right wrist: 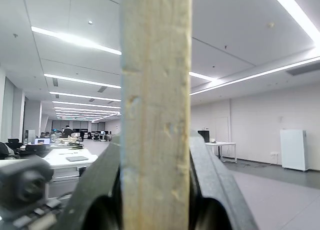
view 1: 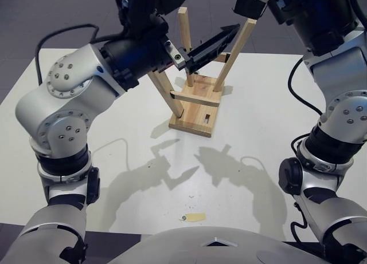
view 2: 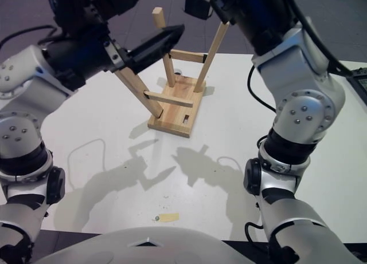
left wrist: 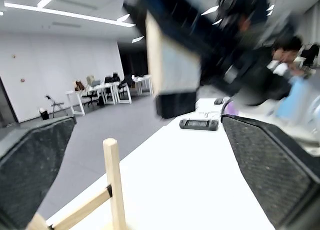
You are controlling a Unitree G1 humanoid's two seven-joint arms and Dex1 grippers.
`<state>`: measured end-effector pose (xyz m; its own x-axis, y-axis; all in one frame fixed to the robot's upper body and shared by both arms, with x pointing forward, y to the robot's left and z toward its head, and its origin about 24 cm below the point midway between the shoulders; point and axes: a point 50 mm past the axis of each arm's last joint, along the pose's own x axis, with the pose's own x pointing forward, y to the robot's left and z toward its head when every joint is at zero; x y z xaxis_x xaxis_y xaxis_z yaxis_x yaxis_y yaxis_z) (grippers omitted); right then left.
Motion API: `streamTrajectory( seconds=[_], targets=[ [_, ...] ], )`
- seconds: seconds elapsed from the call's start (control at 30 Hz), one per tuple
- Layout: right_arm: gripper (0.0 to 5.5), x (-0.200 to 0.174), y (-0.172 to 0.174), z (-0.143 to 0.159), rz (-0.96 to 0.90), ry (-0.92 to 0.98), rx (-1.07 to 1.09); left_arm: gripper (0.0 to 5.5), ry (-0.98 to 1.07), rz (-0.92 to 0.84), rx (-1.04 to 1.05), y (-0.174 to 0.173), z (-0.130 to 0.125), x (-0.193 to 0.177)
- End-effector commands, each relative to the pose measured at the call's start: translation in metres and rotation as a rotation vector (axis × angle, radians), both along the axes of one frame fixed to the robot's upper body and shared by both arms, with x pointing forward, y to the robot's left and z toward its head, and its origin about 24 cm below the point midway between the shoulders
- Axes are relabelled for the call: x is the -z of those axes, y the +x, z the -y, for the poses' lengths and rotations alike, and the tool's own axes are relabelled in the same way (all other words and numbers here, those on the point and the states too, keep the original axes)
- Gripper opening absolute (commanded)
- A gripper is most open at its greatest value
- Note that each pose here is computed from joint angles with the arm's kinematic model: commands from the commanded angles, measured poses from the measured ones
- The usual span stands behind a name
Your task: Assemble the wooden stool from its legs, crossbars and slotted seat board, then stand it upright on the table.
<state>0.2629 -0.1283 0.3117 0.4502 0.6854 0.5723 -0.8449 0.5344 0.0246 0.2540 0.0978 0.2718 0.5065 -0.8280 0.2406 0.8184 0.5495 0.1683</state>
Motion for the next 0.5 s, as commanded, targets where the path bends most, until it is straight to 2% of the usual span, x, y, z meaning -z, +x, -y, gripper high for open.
streamTrajectory(
  seconds=[0.03,0.13,0.4,0.5],
  targets=[
    [1.02,-0.006,-0.003,-0.002,0.016,-0.008,-0.009,5.10,-0.009,-0.034,0.040,-0.001,0.021,0.007],
    [1.02,-0.005,-0.003,-0.006,0.017,-0.014,-0.019,4.47,-0.055,-0.060,0.096,-0.007,0.030,0.009],
    [1.02,-0.001,-0.002,-0.012,0.012,-0.059,-0.028,3.00,-0.218,-0.135,0.099,-0.001,0.026,-0.003],
    [1.02,0.000,-0.001,-0.013,0.012,-0.061,-0.023,2.71,-0.204,-0.158,0.075,0.003,0.030,-0.001]
  ],
)
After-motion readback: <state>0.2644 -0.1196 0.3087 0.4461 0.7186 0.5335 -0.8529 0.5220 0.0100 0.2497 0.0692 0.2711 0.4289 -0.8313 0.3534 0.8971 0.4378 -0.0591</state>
